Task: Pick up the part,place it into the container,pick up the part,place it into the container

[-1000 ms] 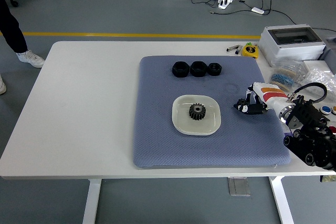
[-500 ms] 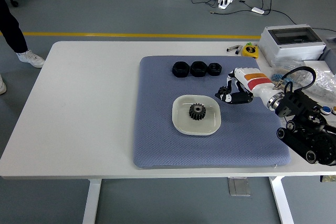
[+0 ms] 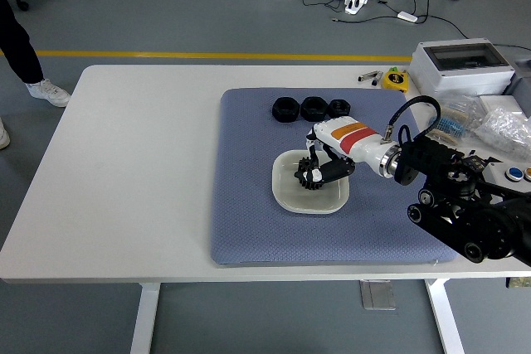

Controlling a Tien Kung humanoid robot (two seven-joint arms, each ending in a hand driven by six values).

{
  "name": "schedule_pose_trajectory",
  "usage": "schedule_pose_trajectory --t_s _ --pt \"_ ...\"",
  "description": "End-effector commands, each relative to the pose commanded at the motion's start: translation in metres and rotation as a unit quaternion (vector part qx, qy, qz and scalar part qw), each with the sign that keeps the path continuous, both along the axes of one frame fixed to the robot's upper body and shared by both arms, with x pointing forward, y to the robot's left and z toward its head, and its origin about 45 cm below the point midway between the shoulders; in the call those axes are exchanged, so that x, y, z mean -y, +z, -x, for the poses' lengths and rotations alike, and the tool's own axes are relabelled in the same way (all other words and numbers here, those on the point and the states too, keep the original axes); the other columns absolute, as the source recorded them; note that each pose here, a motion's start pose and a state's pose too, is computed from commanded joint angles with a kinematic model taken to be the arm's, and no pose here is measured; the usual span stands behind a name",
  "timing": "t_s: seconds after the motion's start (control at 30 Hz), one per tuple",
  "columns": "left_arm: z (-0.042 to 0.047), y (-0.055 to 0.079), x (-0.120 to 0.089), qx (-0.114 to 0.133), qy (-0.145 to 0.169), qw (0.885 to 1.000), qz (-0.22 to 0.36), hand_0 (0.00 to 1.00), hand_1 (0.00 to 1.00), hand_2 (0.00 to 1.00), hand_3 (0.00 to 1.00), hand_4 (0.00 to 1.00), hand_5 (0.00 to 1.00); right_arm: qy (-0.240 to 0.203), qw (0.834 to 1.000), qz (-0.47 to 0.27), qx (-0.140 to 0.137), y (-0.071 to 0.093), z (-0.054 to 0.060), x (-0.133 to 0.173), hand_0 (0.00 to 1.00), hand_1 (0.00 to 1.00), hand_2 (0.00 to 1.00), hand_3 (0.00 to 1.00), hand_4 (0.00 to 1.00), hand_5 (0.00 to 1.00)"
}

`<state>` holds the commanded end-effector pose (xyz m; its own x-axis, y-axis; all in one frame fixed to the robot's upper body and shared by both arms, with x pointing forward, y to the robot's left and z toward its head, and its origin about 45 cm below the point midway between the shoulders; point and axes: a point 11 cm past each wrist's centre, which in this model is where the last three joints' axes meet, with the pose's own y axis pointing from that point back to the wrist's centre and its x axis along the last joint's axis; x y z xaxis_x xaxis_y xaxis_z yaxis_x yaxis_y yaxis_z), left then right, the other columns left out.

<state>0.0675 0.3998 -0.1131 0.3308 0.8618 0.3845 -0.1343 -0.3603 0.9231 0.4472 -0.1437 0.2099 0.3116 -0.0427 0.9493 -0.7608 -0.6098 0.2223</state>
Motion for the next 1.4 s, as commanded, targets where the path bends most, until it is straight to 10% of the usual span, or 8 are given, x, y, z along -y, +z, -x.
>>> schedule_pose_trajectory --t_s 0.73,1.4 --pt "-0.0034 0.001 -0.001 0.002 -0.001 1.0 -0.001 0.711 0.723 0.755 0.665 0.684 0.656 -0.028 0.996 0.075 -0.036 -0.019 -0.021 0.02 0.059 0.165 0.378 0.58 0.998 0.518" --pt "-0.0032 0.001 -0.002 0.002 -0.003 1.0 -0.001 0.714 0.725 0.754 0.662 0.689 0.659 -0.079 0.997 -0.018 -0.001 0.036 -0.04 0.051 0.068 0.191 0.4 0.579 0.998 0.503"
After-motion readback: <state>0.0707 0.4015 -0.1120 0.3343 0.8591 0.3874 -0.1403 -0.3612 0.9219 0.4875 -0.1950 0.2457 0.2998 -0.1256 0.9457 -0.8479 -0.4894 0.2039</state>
